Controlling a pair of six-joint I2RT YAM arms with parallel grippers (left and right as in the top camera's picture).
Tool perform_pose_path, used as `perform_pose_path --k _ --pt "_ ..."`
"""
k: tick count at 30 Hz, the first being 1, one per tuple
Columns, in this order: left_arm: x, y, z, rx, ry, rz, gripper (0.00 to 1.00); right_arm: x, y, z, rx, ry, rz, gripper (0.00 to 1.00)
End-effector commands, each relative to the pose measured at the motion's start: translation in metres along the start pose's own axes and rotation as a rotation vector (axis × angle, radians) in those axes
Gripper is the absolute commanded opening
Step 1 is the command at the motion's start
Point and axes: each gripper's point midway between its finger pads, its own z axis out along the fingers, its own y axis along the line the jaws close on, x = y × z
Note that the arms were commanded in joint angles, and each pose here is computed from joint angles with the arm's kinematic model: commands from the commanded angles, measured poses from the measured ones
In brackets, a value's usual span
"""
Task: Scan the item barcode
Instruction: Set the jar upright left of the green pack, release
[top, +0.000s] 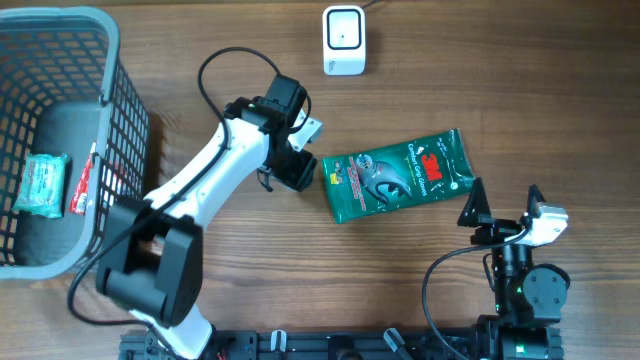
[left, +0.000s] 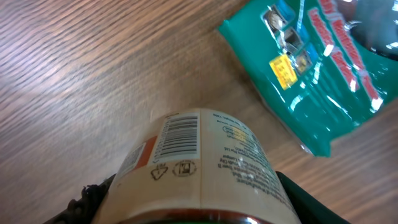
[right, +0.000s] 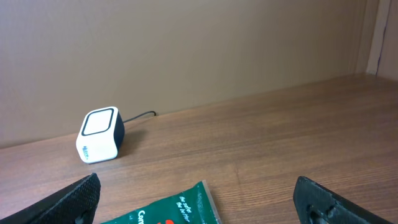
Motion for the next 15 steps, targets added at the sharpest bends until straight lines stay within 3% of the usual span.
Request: perform_pose_path --k 1,3,9,10,12,15 --pt "-0.007 -0.005 0.017 0.026 -0.004 -0.003 0.64 -0.003 -0.001 0.000 0.006 -0.012 -0.012 1.00" --pt "-0.010 -0.008 0.022 0.027 -0.009 0.006 0.73 -0.003 -0.001 0.000 0.006 -0.012 -0.011 1.00" --pt "-0.003 -0.004 0.011 -0.022 0.035 0.010 0.89 -0.003 -0.001 0.000 0.006 -0.012 -0.012 1.00" --pt "-0.005 -0.004 0.004 -0.026 0.032 0.010 1.00 -0.003 -0.001 0.000 0.007 -0.012 -0.012 1.00" --pt "-0.020 -0.003 -0.022 -0.048 -0.018 -0.004 1.00 -0.003 -0.001 0.000 0.007 -0.012 -0.012 1.00" --pt "-0.061 -0.005 -0.101 -0.083 -0.204 -0.006 1.00 -0.003 -0.001 0.000 0.006 -0.012 -0.012 1.00"
